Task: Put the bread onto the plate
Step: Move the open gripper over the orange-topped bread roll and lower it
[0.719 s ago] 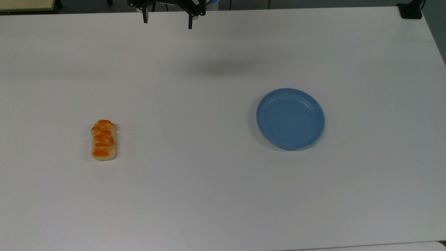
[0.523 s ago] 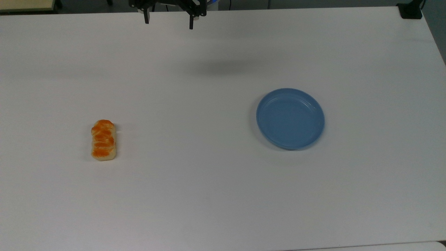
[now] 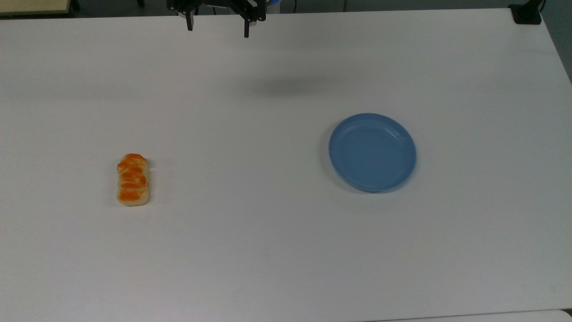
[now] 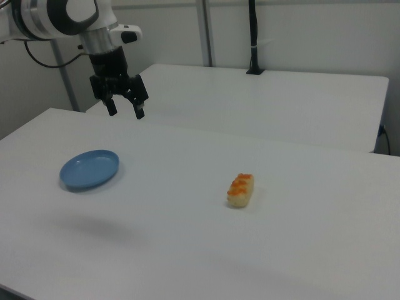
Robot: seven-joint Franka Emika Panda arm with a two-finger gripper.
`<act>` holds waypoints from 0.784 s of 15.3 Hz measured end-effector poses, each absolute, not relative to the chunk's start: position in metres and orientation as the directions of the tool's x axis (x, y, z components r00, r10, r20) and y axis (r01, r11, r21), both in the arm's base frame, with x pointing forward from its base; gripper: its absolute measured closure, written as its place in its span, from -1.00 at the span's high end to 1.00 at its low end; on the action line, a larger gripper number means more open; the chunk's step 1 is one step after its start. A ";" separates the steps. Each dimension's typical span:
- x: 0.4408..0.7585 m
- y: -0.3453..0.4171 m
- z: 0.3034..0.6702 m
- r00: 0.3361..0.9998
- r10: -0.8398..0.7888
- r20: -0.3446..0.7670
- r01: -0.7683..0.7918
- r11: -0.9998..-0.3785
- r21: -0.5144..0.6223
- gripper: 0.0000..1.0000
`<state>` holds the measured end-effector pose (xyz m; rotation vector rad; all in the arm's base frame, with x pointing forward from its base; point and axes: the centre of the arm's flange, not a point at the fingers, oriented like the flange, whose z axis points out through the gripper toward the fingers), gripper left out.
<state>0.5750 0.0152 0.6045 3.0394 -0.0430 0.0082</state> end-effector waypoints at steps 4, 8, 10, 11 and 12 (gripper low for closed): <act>0.581 0.015 0.595 1.000 -0.030 -0.001 -0.030 -0.995 0.091 1.00; 0.607 -0.008 0.573 0.997 -0.052 0.057 -0.057 -0.995 0.084 1.00; 0.623 -0.029 0.555 0.995 -0.053 0.086 -0.060 -0.995 0.082 1.00; 0.631 -0.041 0.544 0.994 -0.050 0.098 -0.058 -0.995 0.082 1.00; 0.638 -0.051 0.531 0.993 -0.045 0.106 -0.054 -0.995 0.083 1.00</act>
